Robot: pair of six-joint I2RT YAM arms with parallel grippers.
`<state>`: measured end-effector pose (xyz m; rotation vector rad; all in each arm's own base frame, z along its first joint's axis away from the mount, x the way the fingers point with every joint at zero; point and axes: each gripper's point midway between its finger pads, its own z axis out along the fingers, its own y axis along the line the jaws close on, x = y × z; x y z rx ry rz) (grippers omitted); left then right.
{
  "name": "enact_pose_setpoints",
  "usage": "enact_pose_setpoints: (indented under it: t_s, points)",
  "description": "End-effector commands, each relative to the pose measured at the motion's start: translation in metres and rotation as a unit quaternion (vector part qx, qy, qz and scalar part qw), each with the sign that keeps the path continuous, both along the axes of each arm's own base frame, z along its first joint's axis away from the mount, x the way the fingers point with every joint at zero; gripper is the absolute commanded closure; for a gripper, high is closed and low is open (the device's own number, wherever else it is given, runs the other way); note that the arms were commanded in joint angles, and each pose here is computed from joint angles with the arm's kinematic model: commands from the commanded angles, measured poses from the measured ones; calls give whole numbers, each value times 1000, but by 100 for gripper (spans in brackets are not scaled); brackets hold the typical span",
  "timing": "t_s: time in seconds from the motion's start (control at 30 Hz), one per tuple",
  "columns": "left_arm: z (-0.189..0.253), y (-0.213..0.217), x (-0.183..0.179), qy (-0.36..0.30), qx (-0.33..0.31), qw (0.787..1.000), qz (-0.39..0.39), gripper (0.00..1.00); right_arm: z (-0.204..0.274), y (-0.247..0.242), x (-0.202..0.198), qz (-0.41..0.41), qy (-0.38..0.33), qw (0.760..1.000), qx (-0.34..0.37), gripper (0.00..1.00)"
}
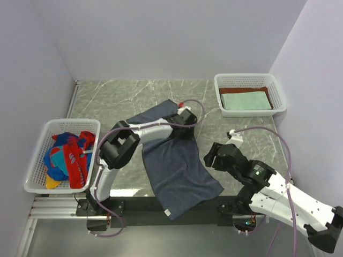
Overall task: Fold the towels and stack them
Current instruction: Flatten out the crumpled towel
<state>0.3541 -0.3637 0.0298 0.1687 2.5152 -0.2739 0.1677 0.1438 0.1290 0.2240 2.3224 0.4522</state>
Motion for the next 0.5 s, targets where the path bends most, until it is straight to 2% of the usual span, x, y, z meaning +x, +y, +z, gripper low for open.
enact_pose_setpoints:
  t_s: [0.0,0.03,0.07,0.13,0.17,0.27,0.37,0.4,0.47]
  points:
    - [2,-43,-52,18,-25,996,-87,25,6,-21,15,-42,-30,999,-11,33]
    - [12,-46,-54,10,-32,995,-91,25,9,-21,16,-40,-34,999,-9,28]
    - [41,-50,-53,-14,-57,994,-92,24,11,-20,18,-37,-35,999,-8,24]
    - [58,-39,-55,-31,-68,995,-72,23,16,-18,21,-26,-45,999,-8,18]
    - [84,-28,-52,-49,-80,994,-55,22,16,-17,22,-22,-45,999,-10,18]
    - [109,9,-48,-71,-74,995,12,18,17,-9,25,7,-48,999,-19,19]
    - [111,49,-56,-71,-38,994,73,17,11,-4,28,21,-40,998,-33,27]
    - [99,65,-66,-55,-18,994,93,19,11,-1,30,31,-43,998,-32,33]
    - [98,78,-77,-46,-20,993,108,21,3,3,33,42,-33,998,-38,39]
